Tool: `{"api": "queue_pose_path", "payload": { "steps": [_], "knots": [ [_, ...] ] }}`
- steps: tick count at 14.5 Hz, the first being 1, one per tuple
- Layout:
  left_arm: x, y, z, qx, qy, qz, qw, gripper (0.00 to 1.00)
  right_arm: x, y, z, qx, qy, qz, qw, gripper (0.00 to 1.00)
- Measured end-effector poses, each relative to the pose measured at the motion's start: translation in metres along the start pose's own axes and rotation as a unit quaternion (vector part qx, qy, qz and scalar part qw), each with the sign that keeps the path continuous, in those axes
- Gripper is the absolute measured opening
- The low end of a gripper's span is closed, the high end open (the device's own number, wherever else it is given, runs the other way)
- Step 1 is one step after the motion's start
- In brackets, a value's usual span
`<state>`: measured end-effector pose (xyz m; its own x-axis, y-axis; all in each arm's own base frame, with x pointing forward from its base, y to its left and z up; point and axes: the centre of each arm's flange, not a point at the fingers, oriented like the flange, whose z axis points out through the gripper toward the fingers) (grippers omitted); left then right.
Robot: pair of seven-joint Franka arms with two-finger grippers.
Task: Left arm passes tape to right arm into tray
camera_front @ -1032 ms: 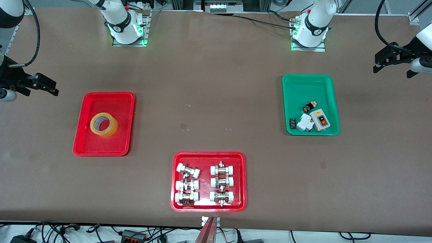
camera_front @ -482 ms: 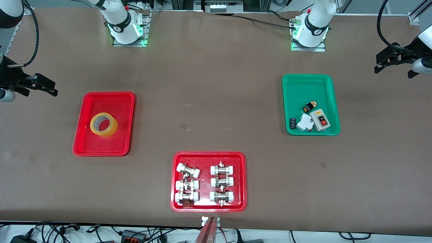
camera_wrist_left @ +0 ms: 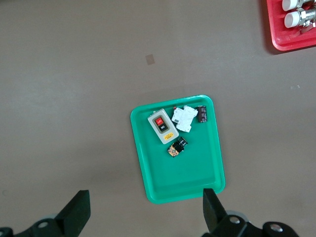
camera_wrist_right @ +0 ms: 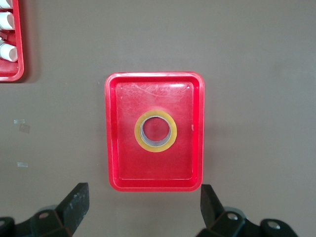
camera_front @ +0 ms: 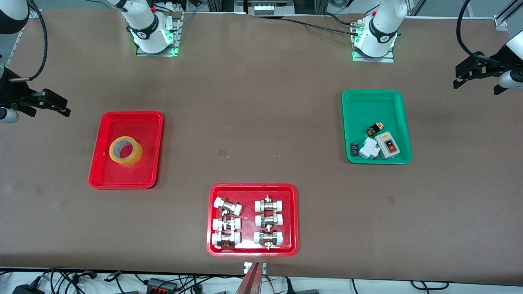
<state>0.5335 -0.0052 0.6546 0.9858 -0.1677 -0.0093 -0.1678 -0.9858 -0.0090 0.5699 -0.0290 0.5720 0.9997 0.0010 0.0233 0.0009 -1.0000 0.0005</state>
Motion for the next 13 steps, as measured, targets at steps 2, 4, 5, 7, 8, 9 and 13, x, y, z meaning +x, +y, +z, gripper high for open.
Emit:
{"api": "queue_pose_path", "payload": {
  "steps": [2, 4, 5, 7, 8, 9, 13],
  "knots": [
    [0.0000, -0.0001, 0.0000, 0.000, 0.000, 0.000, 1.000, 1.00, -0.0002, 0.0003, -0.0004, 0.000, 0.000, 0.000, 1.000, 1.00],
    [0.0000, -0.0002, 0.0000, 0.000, 0.000, 0.000, 1.000, 1.00, -0.0002, 0.0004, -0.0004, 0.000, 0.000, 0.000, 1.000, 1.00],
    [0.0000, -0.0002, 0.0000, 0.000, 0.000, 0.000, 1.000, 1.00, -0.0002, 0.0002, -0.0005, 0.000, 0.000, 0.000, 1.000, 1.00],
    [0.0000, -0.0002, 0.0000, 0.000, 0.000, 0.000, 1.000, 1.00, -0.0003, -0.0001, -0.0006, 0.000, 0.000, 0.000, 1.000, 1.00],
    [0.0000, -0.0002, 0.0000, 0.000, 0.000, 0.000, 1.000, 1.00, -0.0004, -0.0002, -0.0006, 0.000, 0.000, 0.000, 1.000, 1.00],
    [0.0000, -0.0002, 0.0000, 0.000, 0.000, 0.000, 1.000, 1.00, -0.0004, -0.0002, -0.0007, 0.000, 0.000, 0.000, 1.000, 1.00],
    [0.0000, -0.0002, 0.0000, 0.000, 0.000, 0.000, 1.000, 1.00, -0.0010, -0.0006, -0.0018, 0.000, 0.000, 0.000, 1.000, 1.00]
  ]
}}
